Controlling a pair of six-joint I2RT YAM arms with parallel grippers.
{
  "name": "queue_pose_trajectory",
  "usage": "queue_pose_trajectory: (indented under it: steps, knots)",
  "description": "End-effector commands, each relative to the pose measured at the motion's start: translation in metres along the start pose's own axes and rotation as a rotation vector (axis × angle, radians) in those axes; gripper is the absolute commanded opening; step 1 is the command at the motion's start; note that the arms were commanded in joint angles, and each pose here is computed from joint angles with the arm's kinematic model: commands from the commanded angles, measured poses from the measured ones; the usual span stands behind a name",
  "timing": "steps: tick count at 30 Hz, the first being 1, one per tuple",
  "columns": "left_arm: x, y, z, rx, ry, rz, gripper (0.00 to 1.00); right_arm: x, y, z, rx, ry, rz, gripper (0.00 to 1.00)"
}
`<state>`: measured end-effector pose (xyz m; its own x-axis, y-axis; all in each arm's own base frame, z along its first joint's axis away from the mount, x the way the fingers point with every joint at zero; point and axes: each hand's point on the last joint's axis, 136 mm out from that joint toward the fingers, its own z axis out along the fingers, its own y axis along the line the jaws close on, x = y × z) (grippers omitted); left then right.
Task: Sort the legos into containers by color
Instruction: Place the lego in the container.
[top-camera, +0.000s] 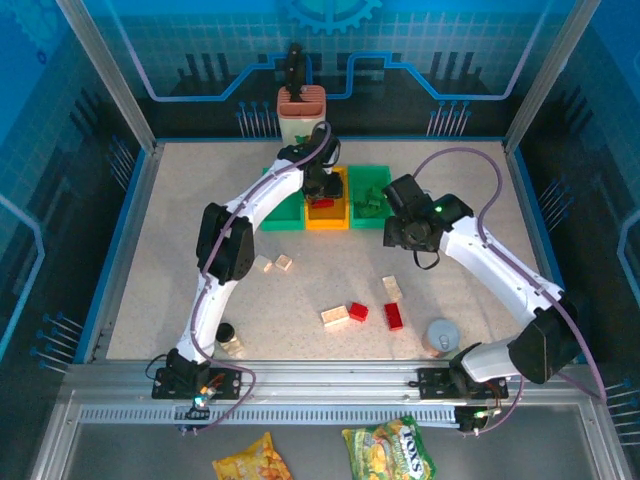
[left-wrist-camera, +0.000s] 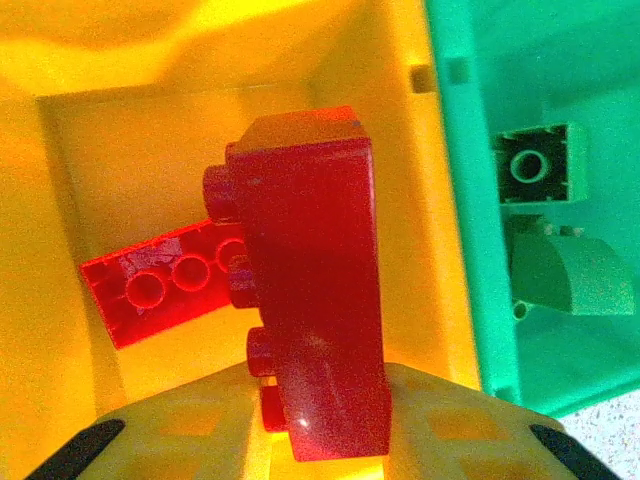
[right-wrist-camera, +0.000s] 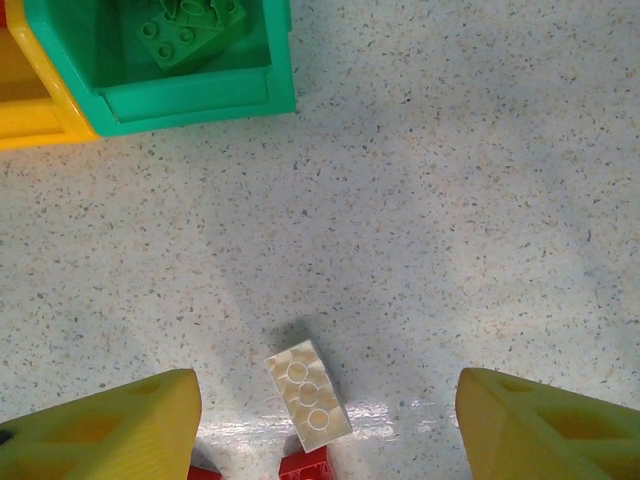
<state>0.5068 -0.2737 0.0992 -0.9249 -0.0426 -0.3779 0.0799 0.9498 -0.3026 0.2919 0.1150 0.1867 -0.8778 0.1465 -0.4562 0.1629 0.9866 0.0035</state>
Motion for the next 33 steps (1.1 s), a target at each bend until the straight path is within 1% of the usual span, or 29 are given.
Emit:
queue_pose_trajectory:
  steps: [1,6,13,21,28,33]
  knots:
    - [-0.011,-0.011,0.007,0.1,-0.004,-0.031,0.31,0.005,-0.016,-0.003,0.044,-0.001,0.03,0.69]
    - [-0.011,-0.017,0.016,0.136,-0.003,-0.031,0.32,0.007,-0.017,-0.004,0.043,0.007,0.036,0.69]
    - [-0.011,-0.018,0.012,0.143,-0.009,-0.026,0.38,0.005,-0.019,-0.009,0.045,-0.007,0.038,0.69]
    - [-0.012,-0.02,-0.006,0.148,-0.029,-0.018,0.39,0.008,-0.017,-0.007,0.029,0.01,0.014,0.69]
    - [-0.005,-0.021,-0.031,0.157,-0.046,0.003,0.39,0.024,0.008,-0.002,-0.092,0.08,-0.111,0.69]
    - [0.004,-0.02,-0.05,0.164,-0.048,0.014,0.4,0.039,0.017,0.003,-0.099,0.119,-0.145,0.69]
